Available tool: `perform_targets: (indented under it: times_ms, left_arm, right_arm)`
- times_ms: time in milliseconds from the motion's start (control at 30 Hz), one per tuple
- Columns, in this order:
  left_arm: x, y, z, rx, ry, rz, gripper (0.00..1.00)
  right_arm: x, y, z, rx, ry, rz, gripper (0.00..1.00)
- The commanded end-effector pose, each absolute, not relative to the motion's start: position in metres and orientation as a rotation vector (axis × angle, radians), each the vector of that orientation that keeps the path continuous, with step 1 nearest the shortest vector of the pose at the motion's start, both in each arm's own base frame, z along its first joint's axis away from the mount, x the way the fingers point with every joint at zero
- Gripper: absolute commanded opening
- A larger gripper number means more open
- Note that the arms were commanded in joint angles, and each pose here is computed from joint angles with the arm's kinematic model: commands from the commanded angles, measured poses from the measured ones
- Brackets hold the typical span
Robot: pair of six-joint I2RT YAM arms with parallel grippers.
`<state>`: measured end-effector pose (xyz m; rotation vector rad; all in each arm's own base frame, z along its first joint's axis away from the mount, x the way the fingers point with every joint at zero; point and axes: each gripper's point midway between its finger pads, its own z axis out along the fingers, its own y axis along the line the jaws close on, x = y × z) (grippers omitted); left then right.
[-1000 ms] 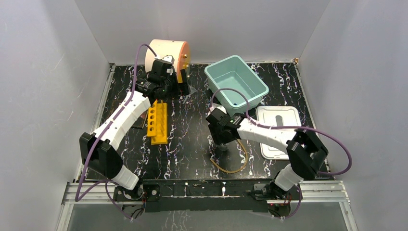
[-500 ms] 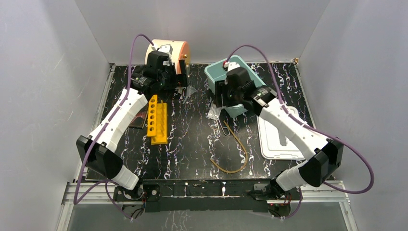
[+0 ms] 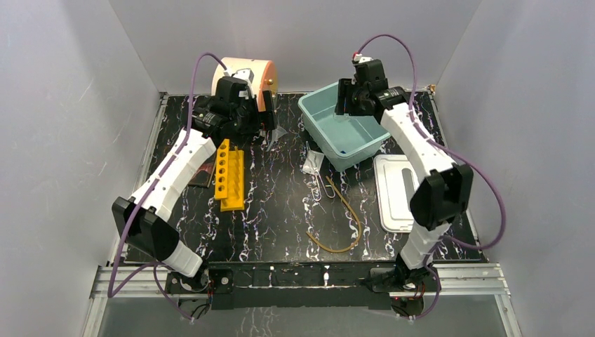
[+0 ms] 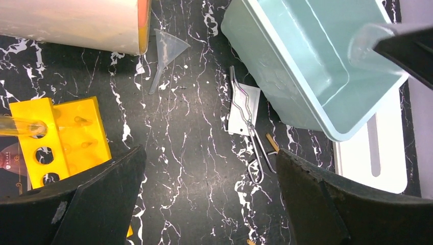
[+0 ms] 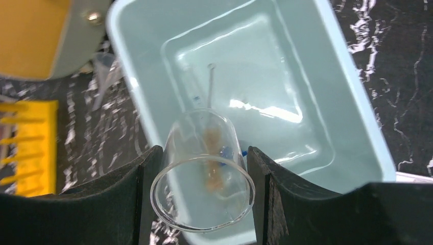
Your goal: Organize the chemistry lab equipment
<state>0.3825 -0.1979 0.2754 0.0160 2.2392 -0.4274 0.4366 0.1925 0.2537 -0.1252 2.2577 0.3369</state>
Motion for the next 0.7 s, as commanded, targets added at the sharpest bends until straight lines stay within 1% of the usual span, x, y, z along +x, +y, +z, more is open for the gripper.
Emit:
perform_targets:
  times_ms: [0, 167, 333, 467, 667]
  left_arm:
    - [0.374, -0.201, 0.283, 0.044, 2.232, -0.472, 0.98]
    - [0.377, -0.213, 0.274, 0.063, 2.262, -0.528, 0.98]
    - [0.375, -0.223, 0.269, 0.111, 2.273, -0.581, 0.98]
    - [0.375, -0.228, 0.267, 0.138, 2.281, -0.606, 0.98]
    - [0.379, -0.229, 0.256, 0.112, 2.304, -0.599, 0.98]
  right_arm:
    - [0.48, 0.185, 0.25, -0.123, 2.226, 0.266, 0.51]
    - [0.522, 0.187, 0.214, -0.144, 2.255, 0.16, 0.51]
    - [0.554, 0.184, 0.176, -0.161, 2.293, 0.042, 0.5]
    - [0.569, 0.18, 0.147, -0.148, 2.338, -0.031, 0.49]
    - [0.579, 0.182, 0.128, -0.112, 2.353, -0.039, 0.47]
